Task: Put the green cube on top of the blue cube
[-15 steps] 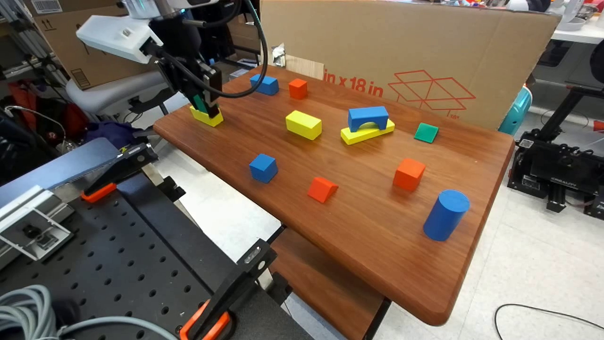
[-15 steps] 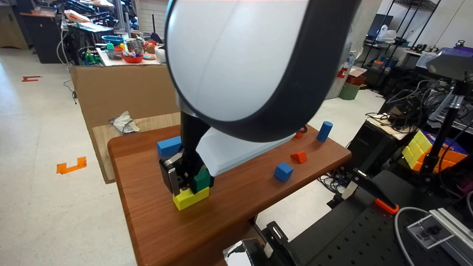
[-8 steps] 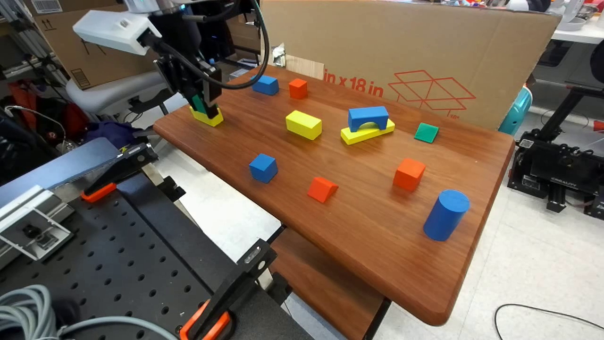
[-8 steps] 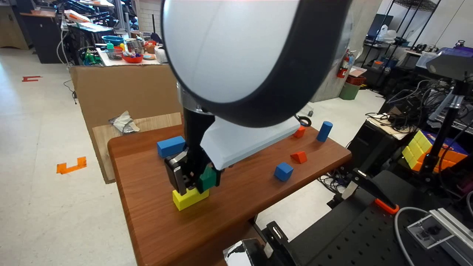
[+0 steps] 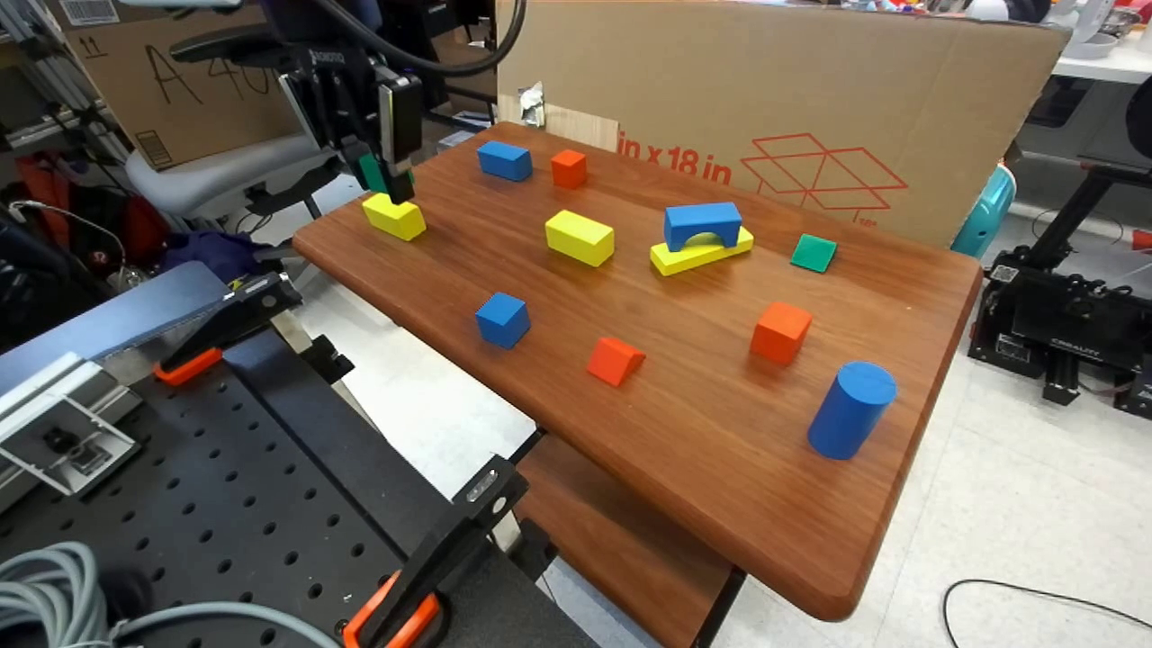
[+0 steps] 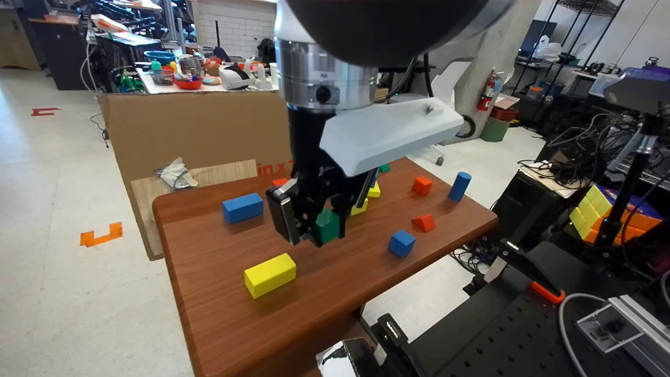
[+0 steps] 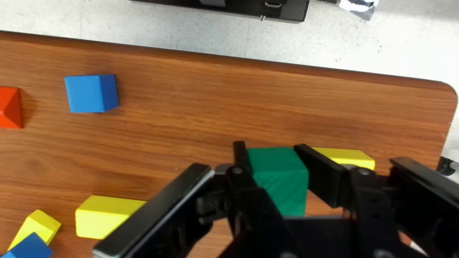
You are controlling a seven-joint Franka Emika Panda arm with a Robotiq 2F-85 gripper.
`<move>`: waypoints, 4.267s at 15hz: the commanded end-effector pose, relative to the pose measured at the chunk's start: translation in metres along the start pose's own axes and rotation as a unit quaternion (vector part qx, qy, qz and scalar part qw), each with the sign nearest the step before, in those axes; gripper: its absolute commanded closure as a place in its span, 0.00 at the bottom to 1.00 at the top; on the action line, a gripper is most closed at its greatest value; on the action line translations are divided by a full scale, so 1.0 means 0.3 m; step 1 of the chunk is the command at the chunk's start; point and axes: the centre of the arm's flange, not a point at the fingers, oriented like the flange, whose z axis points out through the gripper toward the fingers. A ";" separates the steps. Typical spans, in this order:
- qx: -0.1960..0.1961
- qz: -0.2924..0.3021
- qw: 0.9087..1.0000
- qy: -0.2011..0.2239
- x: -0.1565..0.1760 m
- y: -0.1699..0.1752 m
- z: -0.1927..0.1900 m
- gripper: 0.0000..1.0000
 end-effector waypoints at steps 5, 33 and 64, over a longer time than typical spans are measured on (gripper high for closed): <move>-0.010 0.049 0.999 -0.016 -0.128 0.260 -0.043 0.88; -0.048 0.054 0.997 0.021 -0.252 0.531 0.113 0.88; 0.001 0.063 0.997 0.042 -0.130 0.439 0.192 0.33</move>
